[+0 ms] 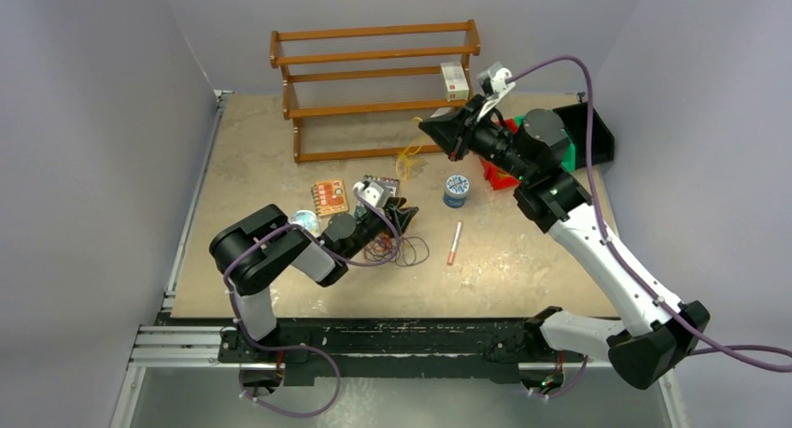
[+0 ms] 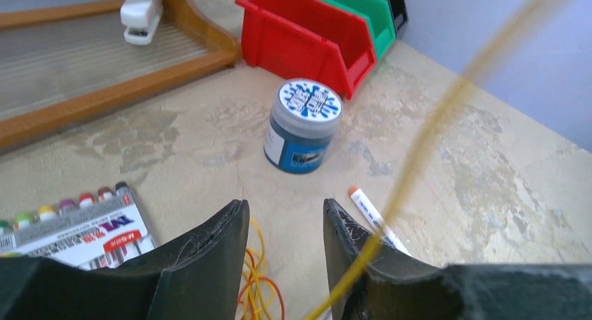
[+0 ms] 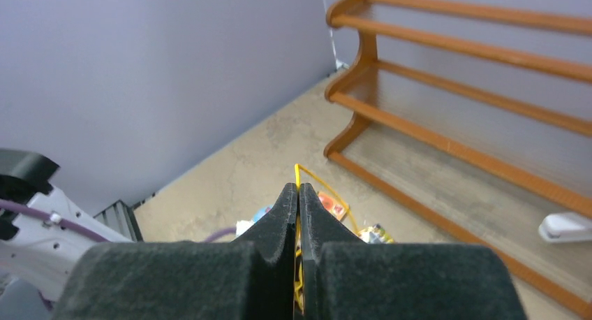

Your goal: Untangle the cables

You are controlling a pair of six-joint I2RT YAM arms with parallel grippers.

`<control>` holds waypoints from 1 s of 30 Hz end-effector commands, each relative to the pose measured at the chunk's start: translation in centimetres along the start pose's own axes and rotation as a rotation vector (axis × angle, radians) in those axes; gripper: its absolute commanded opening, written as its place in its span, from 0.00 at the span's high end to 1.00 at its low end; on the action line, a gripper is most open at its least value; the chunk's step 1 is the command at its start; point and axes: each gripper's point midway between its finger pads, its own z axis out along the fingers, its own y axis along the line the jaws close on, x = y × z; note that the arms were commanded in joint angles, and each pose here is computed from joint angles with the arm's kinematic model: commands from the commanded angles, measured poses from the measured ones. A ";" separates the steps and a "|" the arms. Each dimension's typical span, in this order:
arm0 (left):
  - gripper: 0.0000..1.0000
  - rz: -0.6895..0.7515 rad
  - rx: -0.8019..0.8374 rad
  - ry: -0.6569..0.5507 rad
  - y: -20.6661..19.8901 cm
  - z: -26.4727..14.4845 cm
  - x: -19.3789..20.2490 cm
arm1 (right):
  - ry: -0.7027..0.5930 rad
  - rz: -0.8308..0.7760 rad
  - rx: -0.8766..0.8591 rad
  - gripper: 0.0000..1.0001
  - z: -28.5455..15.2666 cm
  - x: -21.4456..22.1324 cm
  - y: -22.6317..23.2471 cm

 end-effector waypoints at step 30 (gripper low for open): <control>0.58 -0.069 -0.059 0.100 0.7 -3.1 3.2 | -0.459 -0.292 0.665 1.00 -12.2 -17.2 -5.1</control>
